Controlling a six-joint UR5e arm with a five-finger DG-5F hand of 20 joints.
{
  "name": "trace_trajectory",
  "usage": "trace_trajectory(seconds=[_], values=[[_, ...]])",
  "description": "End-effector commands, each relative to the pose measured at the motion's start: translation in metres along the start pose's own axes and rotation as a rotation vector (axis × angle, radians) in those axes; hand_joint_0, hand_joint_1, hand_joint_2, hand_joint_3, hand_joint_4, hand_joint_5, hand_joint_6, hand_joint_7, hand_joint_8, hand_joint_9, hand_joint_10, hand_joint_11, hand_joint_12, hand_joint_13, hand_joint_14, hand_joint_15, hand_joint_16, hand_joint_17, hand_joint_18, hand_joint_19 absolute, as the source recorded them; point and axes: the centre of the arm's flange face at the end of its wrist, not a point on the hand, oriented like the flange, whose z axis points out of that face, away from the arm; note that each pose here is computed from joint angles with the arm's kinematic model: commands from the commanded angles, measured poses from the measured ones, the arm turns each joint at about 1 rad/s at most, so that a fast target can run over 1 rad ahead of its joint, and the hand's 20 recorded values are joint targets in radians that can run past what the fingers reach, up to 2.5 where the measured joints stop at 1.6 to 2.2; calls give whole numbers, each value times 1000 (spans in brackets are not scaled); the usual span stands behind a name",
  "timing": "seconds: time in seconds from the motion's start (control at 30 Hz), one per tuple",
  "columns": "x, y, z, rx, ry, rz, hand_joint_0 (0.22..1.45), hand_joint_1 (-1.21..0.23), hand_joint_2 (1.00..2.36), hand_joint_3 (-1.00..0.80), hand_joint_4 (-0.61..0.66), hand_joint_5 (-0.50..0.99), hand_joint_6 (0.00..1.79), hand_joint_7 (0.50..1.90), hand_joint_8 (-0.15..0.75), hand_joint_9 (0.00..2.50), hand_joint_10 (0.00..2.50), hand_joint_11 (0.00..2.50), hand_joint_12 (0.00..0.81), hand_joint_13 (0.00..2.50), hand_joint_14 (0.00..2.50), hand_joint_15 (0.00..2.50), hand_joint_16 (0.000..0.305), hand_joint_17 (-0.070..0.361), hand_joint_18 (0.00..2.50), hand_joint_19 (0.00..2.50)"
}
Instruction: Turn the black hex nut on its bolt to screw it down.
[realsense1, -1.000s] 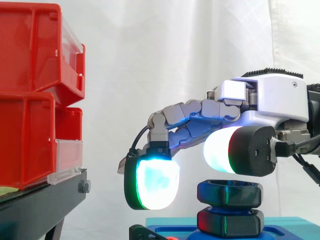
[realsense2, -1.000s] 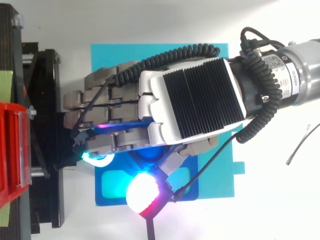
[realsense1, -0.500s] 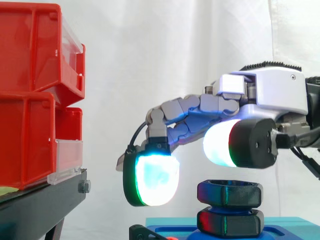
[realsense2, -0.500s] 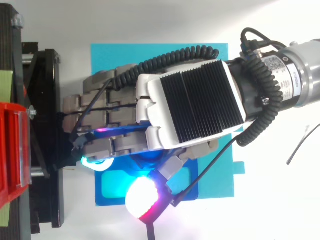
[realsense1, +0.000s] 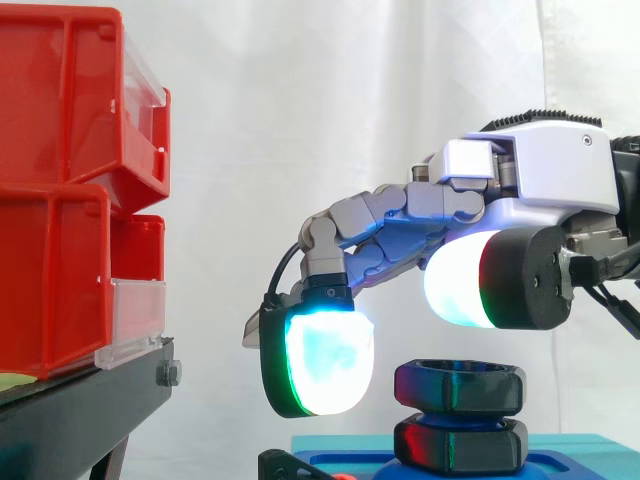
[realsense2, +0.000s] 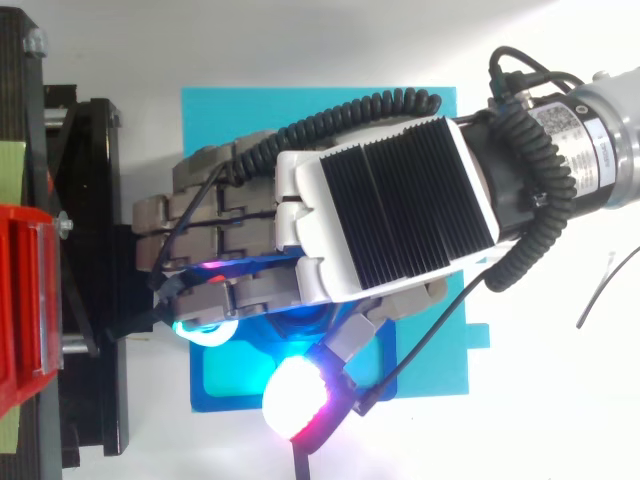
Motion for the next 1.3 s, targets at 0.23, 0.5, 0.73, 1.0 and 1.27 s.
trace_trajectory(seconds=[0.23,0.5,0.73,1.0,1.27], values=[[-3,3,2,-12,-8,-1,506,-270,1000,-500,163,-75,505,1196,243,498,8,173,349,479,5,101,60,135,418,453],[-2,4,2,-13,-2,1,506,-272,1000,-500,149,-53,504,1290,244,501,7,174,350,479,4,106,60,134,419,454],[-1,4,2,-12,0,9,507,-270,1000,-500,138,-41,505,1333,245,510,7,167,348,481,4,104,60,134,422,454],[0,1,-1,-14,15,29,507,-270,1000,-500,129,-32,505,1378,248,522,7,176,349,482,4,102,60,134,422,456],[1,-5,-7,-17,33,35,508,-269,1000,-500,122,-23,505,1417,247,530,7,176,348,489,4,101,59,134,427,457]])
